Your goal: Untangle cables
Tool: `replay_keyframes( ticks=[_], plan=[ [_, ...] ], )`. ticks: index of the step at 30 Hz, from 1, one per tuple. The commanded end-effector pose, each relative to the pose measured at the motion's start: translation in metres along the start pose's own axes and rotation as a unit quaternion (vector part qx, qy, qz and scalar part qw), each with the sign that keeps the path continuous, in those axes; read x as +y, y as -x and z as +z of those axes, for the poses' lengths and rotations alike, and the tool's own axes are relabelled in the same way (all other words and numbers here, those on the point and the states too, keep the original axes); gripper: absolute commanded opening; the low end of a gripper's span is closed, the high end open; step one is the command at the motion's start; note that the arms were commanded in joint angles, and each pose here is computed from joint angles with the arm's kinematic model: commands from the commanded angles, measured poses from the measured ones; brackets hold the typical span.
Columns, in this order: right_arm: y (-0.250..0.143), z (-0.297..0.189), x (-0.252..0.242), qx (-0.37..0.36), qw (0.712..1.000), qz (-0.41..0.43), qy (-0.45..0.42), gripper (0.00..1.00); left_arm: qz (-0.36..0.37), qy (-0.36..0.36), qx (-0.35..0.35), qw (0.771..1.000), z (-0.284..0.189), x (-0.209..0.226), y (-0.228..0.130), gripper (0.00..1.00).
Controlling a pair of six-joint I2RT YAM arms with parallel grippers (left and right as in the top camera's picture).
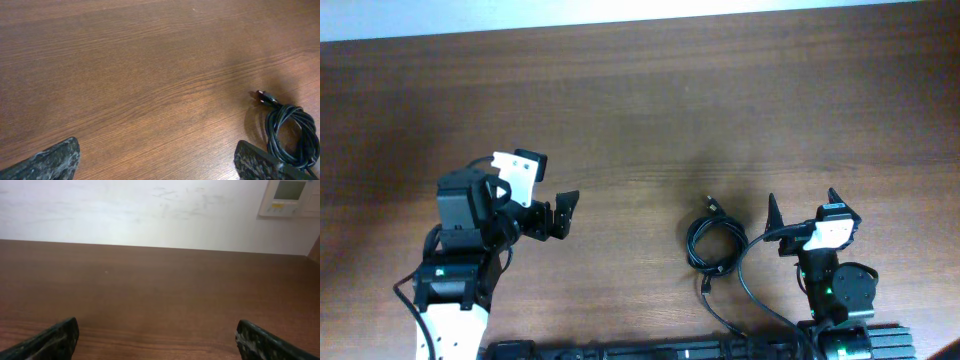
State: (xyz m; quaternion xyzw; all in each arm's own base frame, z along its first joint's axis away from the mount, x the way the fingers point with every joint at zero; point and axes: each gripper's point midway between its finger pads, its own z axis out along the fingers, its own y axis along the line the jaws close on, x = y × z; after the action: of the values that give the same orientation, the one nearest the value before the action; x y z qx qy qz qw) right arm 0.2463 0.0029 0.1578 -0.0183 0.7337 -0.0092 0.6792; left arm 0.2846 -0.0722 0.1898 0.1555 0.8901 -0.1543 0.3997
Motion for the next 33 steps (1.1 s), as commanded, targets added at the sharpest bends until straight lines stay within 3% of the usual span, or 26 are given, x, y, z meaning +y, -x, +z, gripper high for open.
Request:
replay_keyframes(
  ticks=[1,33],
  plan=[
    [-0.003,0.0,-0.003,0.003,1.0,-0.003,-0.008,0.99,0.015,-0.014,-0.007,1.0,0.002,-0.004,0.009,0.99],
    [-0.004,0.0,-0.003,0.006,1.0,-0.003,-0.009,0.99,0.016,0.013,-0.059,0.998,0.004,0.009,0.037,0.99]
  ],
)
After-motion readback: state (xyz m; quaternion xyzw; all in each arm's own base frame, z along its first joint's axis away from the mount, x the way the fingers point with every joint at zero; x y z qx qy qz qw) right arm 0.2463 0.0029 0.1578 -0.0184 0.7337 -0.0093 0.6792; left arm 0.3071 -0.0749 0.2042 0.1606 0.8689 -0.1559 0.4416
